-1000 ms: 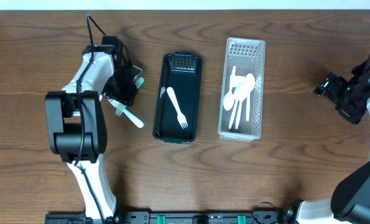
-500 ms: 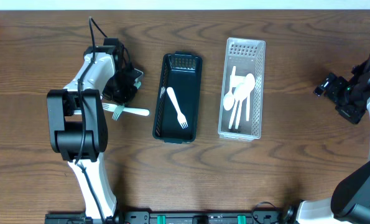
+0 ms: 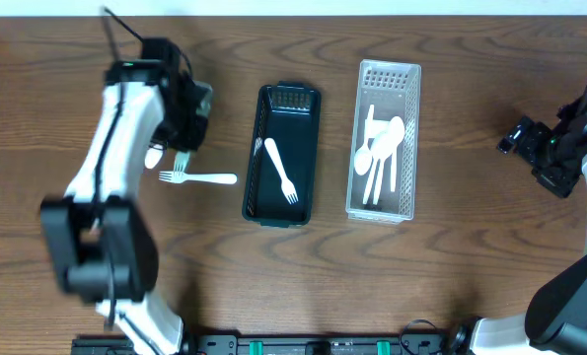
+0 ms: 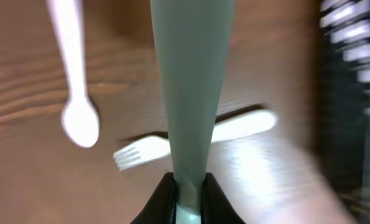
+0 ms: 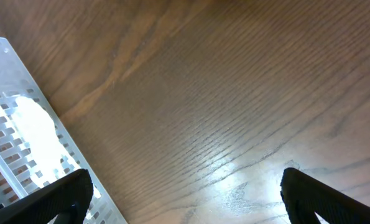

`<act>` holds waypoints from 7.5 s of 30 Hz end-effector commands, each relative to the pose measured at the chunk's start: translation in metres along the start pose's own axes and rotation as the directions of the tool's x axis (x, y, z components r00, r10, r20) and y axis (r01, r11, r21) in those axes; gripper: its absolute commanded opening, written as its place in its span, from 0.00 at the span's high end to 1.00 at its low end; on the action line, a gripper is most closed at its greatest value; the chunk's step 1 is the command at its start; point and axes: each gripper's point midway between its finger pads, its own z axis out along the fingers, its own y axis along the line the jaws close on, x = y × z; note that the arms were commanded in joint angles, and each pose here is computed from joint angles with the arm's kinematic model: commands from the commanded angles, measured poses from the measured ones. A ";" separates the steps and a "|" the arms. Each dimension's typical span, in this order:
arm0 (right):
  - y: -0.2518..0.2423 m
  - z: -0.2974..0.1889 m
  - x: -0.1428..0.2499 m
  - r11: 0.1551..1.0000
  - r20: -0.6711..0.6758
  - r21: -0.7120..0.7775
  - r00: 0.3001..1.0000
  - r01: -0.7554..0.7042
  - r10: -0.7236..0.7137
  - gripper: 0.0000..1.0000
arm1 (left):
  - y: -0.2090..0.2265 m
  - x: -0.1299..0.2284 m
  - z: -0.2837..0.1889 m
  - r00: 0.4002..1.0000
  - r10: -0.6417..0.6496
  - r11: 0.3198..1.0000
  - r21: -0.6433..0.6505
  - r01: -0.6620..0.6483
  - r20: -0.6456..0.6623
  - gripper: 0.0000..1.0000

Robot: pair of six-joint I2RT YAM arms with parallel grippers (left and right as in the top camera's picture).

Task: Pack container
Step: 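Grasp the mint spoon with the left gripper and carry it right, then drop the mint spoon into the black tray, then lower the left gripper onto the white fork and grasp it, then carry the white fork right and release it into the black tray, then move the left gripper to the last white spoon and grasp it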

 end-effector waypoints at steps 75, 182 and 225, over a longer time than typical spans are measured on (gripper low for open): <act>-0.005 0.003 0.009 1.000 -0.044 0.011 0.999 0.005 -0.005 0.01 | 0.008 0.059 0.095 -0.367 -0.915 -0.393 -0.166 0.905 0.166 0.44; -0.004 0.003 0.004 1.000 -0.024 0.005 1.000 0.008 -0.008 0.01 | 0.019 -0.023 -0.050 0.890 -0.317 0.903 -0.182 0.389 0.327 0.54; -0.008 0.003 0.004 1.000 -0.019 0.028 1.000 0.009 -0.008 0.01 | 0.106 0.042 0.138 0.986 -0.108 0.993 -0.058 0.101 -0.125 0.42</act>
